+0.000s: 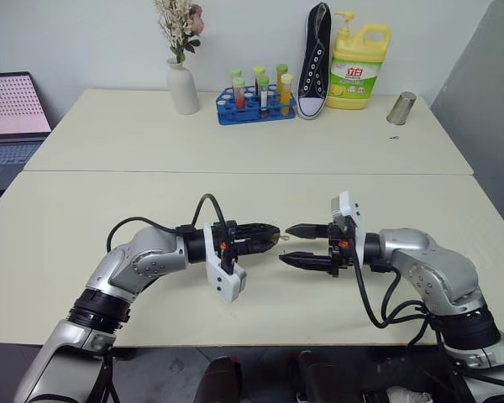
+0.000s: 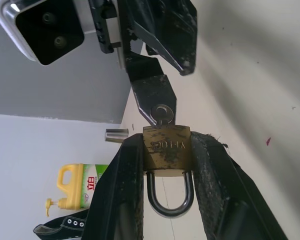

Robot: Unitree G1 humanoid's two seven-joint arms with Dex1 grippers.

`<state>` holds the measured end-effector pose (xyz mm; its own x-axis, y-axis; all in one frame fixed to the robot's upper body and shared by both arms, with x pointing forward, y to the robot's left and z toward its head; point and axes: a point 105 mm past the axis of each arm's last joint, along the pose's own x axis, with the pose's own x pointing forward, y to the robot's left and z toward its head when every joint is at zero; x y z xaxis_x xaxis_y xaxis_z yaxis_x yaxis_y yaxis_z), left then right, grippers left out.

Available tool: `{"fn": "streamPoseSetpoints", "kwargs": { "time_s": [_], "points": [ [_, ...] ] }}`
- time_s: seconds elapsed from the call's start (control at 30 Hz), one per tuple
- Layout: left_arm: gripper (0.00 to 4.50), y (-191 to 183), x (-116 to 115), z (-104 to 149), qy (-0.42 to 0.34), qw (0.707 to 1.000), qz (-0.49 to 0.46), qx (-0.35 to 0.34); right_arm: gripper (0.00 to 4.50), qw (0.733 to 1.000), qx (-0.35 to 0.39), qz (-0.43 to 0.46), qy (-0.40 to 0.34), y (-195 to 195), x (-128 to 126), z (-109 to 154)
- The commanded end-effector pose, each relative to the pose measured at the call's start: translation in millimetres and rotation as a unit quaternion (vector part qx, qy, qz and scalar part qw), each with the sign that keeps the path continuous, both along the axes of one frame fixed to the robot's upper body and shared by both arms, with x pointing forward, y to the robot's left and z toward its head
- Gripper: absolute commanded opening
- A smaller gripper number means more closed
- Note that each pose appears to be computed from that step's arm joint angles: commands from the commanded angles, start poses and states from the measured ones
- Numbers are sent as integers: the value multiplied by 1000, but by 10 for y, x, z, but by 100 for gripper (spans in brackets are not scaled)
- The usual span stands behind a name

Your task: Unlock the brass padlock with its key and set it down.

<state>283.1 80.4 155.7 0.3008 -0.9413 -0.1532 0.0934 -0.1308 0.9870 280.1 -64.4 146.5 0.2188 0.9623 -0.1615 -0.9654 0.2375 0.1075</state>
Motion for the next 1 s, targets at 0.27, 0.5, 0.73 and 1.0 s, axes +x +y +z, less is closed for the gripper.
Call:
{"fn": "streamPoseSetpoints", "kwargs": {
  "time_s": [0.27, 0.5, 0.73, 1.0],
  "points": [
    [97, -1, -30, 56, -4, 1000, -5, -12, 357, 999, 22, -1, -30, 41, 54, 171],
    [97, 16, -25, 43, 1, 1000, 1, -15, 357, 999, 21, -1, -29, 33, 58, 183],
    [97, 21, -30, 29, 5, 1000, 4, -15, 265, 1000, 20, -2, -24, 27, 60, 172],
    [97, 16, -29, 29, 7, 1000, 8, -19, 0, 1000, 20, -1, -23, 26, 60, 181]
  ]
}}
